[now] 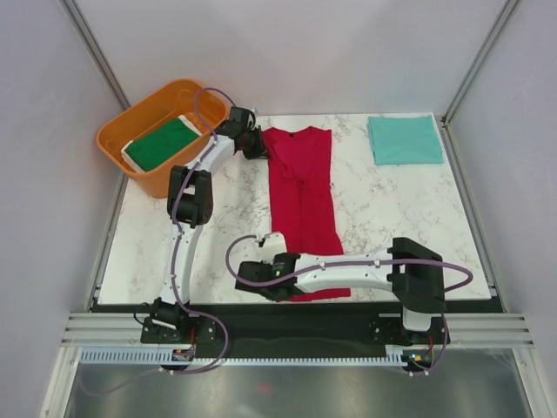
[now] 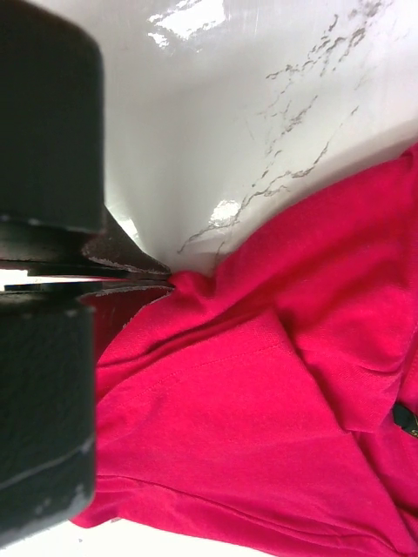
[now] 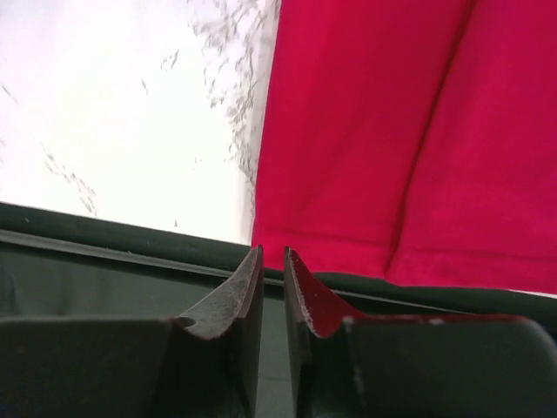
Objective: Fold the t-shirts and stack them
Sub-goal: Fold the tshirt
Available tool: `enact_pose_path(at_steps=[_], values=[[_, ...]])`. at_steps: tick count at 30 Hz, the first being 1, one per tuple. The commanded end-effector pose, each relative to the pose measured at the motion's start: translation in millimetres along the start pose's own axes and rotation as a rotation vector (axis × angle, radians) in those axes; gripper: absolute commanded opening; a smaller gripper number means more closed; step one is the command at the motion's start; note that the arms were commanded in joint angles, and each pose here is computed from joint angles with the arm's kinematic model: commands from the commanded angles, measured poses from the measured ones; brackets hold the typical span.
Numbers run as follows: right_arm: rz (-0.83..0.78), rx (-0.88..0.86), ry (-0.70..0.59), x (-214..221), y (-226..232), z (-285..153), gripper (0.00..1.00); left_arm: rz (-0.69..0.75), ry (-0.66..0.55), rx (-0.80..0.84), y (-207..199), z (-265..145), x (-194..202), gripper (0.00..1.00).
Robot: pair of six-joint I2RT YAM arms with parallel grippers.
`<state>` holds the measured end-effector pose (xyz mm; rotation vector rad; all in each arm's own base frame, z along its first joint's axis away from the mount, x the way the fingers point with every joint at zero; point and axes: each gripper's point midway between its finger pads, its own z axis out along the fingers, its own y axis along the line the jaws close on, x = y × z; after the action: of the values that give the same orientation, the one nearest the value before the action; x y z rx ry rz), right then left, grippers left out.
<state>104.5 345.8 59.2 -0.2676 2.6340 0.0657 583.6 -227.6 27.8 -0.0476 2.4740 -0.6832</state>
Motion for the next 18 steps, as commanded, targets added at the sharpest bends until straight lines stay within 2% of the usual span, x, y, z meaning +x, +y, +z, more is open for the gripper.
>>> enact_pose_path(at_steps=[1, 11, 18], values=[[0.038, -0.031, -0.001, -18, -5, -4, 0.22, 0.023, -0.012, -0.030, 13, 0, -3, 0.02], [0.085, -0.094, 0.040, -16, 8, 27, 0.27, 0.020, -0.004, -0.035, 19, 4, 1, 0.02], [0.095, -0.045, 0.071, -1, 1, 44, 0.28, 0.015, 0.000, -0.037, 23, 6, 1, 0.02]])
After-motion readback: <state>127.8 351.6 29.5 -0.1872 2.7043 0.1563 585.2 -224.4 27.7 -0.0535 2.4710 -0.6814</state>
